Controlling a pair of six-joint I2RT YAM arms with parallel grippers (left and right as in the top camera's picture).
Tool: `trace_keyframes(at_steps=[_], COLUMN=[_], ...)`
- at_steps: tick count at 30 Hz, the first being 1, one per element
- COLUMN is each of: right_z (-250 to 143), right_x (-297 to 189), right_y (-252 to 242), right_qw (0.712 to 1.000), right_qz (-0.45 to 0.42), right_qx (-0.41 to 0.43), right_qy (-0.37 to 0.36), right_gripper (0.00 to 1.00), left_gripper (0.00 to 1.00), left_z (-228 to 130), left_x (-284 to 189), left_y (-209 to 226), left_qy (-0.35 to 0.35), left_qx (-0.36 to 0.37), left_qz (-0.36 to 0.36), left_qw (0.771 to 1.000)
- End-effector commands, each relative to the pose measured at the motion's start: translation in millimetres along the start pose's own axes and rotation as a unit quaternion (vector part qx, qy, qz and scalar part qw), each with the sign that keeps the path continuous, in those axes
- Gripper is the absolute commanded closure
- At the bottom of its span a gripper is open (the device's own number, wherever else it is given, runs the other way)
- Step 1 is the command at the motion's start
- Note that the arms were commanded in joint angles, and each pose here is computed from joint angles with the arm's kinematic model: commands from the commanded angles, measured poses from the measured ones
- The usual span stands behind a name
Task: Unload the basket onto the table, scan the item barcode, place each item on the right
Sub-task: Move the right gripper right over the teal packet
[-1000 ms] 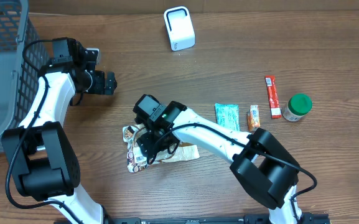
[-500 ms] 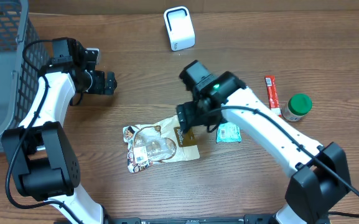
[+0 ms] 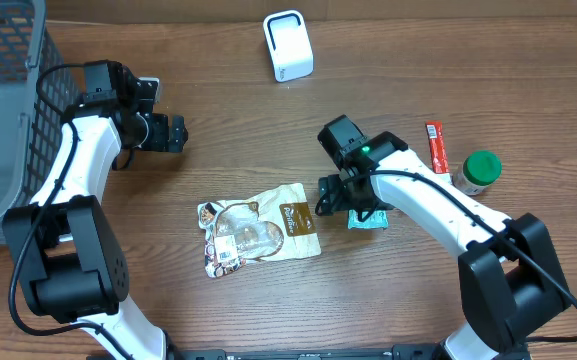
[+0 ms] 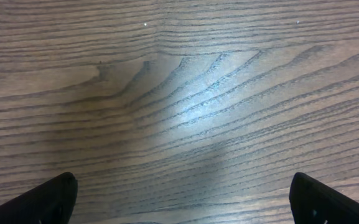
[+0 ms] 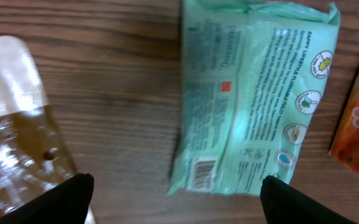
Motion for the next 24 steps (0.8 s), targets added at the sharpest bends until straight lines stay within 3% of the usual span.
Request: trace_keyframes(at_steps=[1, 18, 24], right_z=[3, 25, 22], right_x=[10, 12, 24], right_y=[-13, -28, -29], right_qw=[1.0, 0.997, 0.997], right_qz=[-0.015, -0.034, -0.028], right_qx=[0.016, 0.04, 0.041], right_qy=[-0.008, -0.057, -0.062], right_gripper=[0.12, 0.08, 0.02], left_gripper=[0.0, 0.0, 0.0], left_z=[15, 15, 15], left_x=[-17, -17, -17], left_y=[-2, -2, -2], left_qy=[-0.027, -0.027, -0.027], left_qx=[0.012, 0.012, 0.012], left_qz=[0.006, 0.006, 0.006], left_qw=[1.0, 1.0, 1.0])
Point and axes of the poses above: each gripper's point midway between its finger pads, its own x axis out along the fingers, its own y axis along the line the jaws close on, z = x × y, the point moved 3 cm from there along -x, back along the fingers, and after that the axes turned 8 degrees about x, right-handed, at the moved point
